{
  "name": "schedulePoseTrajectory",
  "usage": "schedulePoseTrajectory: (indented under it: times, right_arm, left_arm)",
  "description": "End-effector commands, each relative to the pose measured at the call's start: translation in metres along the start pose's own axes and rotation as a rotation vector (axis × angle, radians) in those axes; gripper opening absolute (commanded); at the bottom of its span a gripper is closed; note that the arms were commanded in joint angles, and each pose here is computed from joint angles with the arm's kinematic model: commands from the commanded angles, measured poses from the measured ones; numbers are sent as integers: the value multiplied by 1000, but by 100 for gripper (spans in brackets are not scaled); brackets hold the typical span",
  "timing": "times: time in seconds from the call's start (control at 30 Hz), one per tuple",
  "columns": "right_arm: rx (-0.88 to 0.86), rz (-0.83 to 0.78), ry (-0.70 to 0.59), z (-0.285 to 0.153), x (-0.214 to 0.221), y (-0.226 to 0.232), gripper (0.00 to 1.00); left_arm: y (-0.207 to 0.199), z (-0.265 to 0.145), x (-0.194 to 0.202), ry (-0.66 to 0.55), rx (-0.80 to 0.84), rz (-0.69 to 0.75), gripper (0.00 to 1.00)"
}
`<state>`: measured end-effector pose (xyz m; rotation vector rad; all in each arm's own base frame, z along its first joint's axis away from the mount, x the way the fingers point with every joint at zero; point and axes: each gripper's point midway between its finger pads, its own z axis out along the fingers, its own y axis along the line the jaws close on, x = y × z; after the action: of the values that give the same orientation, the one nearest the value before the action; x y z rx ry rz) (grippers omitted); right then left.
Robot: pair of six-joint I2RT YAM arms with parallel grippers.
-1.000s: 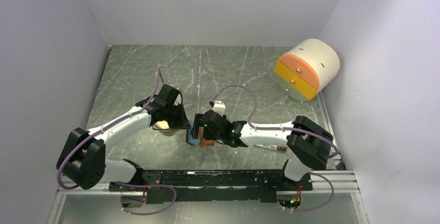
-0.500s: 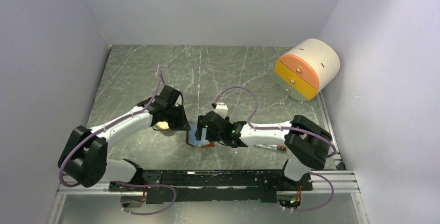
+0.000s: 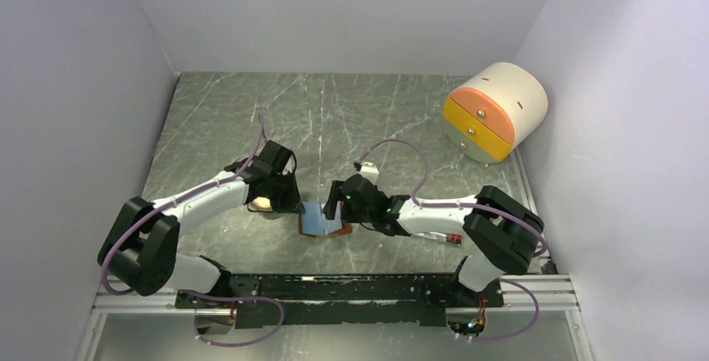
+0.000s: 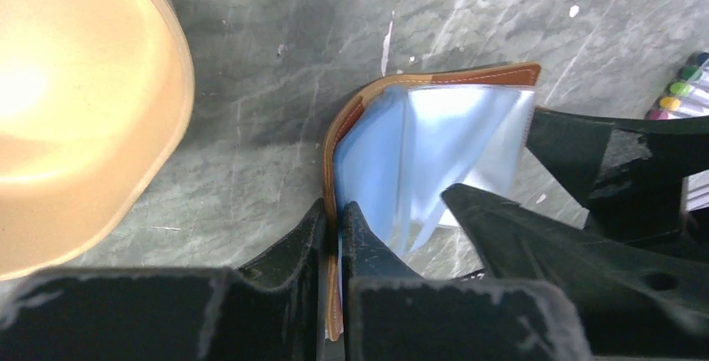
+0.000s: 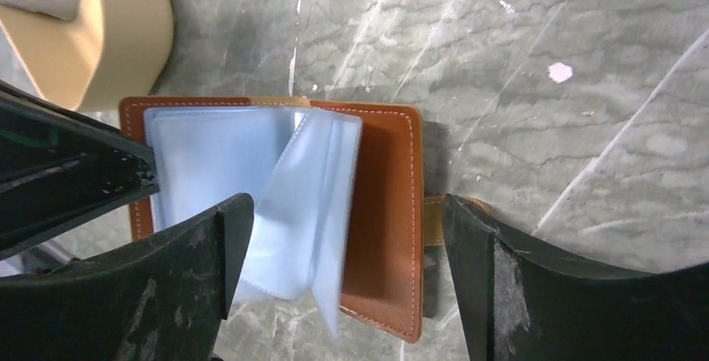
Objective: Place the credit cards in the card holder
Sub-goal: Open the card holder at the center of the board.
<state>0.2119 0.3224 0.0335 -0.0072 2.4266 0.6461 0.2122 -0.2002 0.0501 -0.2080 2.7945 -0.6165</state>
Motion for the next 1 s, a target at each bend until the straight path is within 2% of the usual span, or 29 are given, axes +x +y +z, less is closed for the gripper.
schedulePoseTrajectory:
  times: [0.0, 0.23, 0.37, 0.47, 0.53, 0.67, 0.83, 0.97]
  right_arm:
    - [-91, 26, 28, 2, 2, -5, 84]
    - [-102, 26, 65, 6, 8, -4, 71]
    - [-134, 23, 76, 5, 9, 2, 52]
    - [-146, 28, 94, 6, 12, 3, 45]
    - [-173, 48, 110, 6, 14, 6, 44]
    - [-230, 84, 114, 3, 14, 9, 52]
    - [-237, 132, 115, 5, 10, 1, 49]
    - [-225, 139, 114, 8, 3, 2, 56]
  left_arm:
    - [9, 9, 6, 21, -36, 23, 9]
    - [2, 10, 4, 26, 0, 29, 9]
    - [1, 10, 6, 26, 12, 24, 9]
    - [2, 12, 7, 33, 10, 25, 9]
    - [2, 12, 8, 34, 11, 23, 9]
    - [5, 13, 9, 32, 2, 25, 9]
    - [6, 16, 11, 41, 3, 28, 9]
    - [-1, 13, 10, 36, 37, 32, 9]
